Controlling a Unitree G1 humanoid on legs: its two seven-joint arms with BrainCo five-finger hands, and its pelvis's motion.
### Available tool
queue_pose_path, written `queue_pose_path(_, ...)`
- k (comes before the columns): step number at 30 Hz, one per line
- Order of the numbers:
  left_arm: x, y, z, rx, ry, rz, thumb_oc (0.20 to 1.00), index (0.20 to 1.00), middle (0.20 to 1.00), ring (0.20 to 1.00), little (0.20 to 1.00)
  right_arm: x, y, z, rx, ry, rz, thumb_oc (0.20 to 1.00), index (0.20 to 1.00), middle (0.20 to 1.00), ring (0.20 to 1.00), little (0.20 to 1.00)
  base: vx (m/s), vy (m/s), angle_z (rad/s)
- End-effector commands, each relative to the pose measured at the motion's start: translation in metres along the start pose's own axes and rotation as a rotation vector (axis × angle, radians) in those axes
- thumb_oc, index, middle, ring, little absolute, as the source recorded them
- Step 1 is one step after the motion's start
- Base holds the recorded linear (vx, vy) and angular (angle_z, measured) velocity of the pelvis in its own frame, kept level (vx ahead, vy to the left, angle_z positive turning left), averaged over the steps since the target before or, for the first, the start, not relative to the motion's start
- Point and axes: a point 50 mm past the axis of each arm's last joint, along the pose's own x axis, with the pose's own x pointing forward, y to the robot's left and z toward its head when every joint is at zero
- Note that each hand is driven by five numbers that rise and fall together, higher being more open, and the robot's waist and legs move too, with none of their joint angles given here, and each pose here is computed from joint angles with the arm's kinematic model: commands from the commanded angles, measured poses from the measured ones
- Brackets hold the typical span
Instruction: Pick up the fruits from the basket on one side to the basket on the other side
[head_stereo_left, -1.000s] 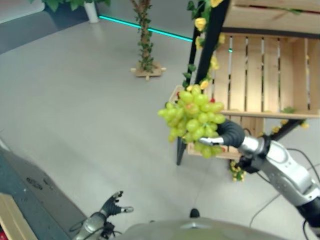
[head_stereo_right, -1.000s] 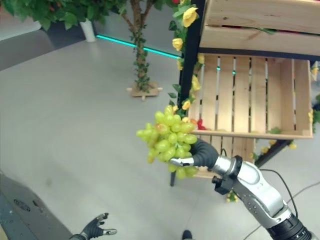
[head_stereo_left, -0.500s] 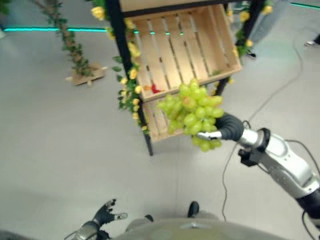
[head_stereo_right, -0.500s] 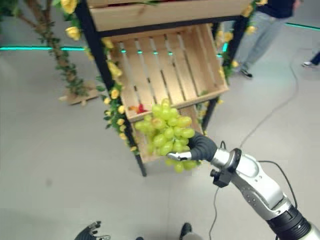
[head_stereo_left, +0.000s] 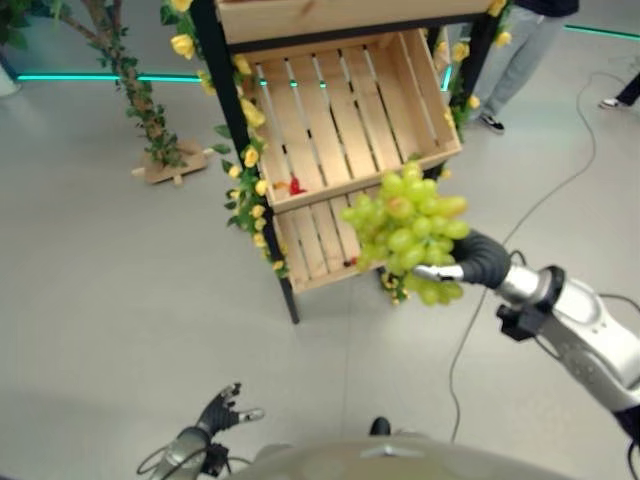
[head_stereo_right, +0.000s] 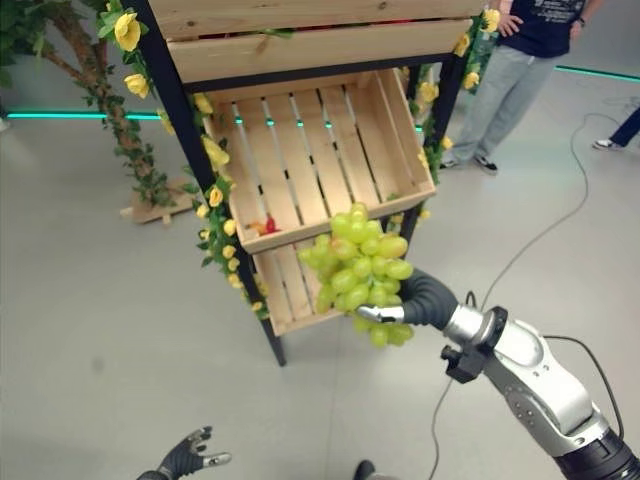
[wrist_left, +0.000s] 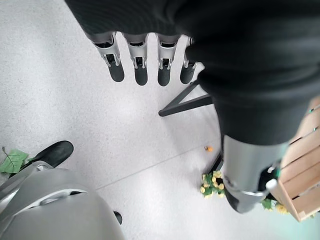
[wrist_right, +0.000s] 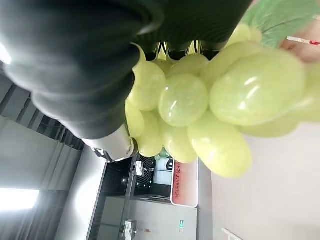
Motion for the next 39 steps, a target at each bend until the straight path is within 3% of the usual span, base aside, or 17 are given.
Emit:
queue_pose_path(1,0.000,0.013,0.006,0.019,-0.038,0.047,1.000,1.000,1.000,1.000,1.000,0.008,-0.003,0.027,-0.063,-0.233,-0.052,0.200,0.200,0.200,0.200,0.200,0.05,0.009,0.02)
queue_pose_path(10,-0.006,0.014,-0.010,0.038,0.021,0.043,1.000,1.000,1.000,1.000,1.000,0.011,-0.005,0.014,-0.039,-0.226,-0.102,0.200,0.200,0.200,0.200,0.200,0.06,0.023,-0.03)
queue_pose_path(20,-0.004,0.011,-0.006,0.091,0.018,0.021,1.000,1.000,1.000,1.000,1.000,0.022,-0.031,-0.006,-0.132,-0.168,-0.297,0.200,0.200,0.200,0.200,0.200,0.03,0.011,0.09)
queue_pose_path(31,-0.001,0.017,0.001,0.167,0.008,0.034,1.000,1.000,1.000,1.000,1.000,0.079,-0.066,-0.035,-0.326,-0.021,-0.484,0.200,0.200,0.200,0.200,0.200,0.02,0.004,0.07)
queue_pose_path(39,-0.005,0.023,-0.013,0.126,0.074,0.081,1.000,1.000,1.000,1.000,1.000,0.099,-0.090,-0.018,-0.369,-0.049,-0.595,0.200,0.200,0.200,0.200,0.200,0.00,0.000,0.00)
